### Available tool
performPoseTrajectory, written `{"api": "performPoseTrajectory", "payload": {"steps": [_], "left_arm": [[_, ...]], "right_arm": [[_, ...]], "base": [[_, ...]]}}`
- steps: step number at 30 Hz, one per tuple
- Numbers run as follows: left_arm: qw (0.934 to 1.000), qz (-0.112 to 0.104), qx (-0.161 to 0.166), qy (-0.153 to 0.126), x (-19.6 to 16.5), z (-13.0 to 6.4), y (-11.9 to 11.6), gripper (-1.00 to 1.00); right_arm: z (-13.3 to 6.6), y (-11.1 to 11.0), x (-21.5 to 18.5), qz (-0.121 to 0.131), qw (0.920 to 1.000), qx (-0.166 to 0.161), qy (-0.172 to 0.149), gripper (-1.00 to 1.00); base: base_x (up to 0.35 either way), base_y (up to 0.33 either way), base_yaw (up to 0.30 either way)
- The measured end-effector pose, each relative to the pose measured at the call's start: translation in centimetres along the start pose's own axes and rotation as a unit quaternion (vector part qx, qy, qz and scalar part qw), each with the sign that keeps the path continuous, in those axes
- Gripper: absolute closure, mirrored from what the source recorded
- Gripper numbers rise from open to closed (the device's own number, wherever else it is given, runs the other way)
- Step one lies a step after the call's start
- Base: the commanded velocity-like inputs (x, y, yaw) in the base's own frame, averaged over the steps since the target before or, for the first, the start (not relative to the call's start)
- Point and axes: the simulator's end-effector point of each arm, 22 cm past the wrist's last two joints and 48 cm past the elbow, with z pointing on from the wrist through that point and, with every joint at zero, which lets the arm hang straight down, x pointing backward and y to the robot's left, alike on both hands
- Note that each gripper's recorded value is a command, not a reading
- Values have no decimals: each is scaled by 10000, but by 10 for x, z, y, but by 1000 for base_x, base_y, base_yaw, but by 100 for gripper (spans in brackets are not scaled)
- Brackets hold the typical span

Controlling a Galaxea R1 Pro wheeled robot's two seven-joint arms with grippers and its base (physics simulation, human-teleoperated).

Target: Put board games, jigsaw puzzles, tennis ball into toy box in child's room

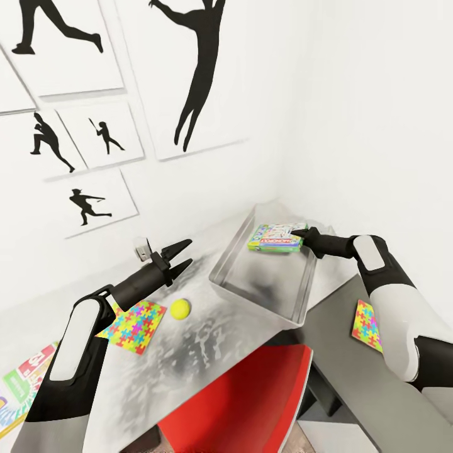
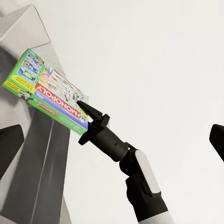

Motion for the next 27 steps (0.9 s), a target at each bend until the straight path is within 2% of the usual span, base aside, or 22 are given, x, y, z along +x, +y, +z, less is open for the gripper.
{"api": "performPoseTrajectory", "payload": {"steps": [16, 27], "left_arm": [[9999, -86, -91, 19, 0, 0, 16, -100], [9999, -102, -109, 23, 1, 0, 19, -100]], "right_arm": [[12, -12, 9, 58, 9999, 54, 90, 100], [13, -10, 6, 33, 10000, 18, 60, 100]], "base": [[0, 0, 0], [0, 0, 0]]}}
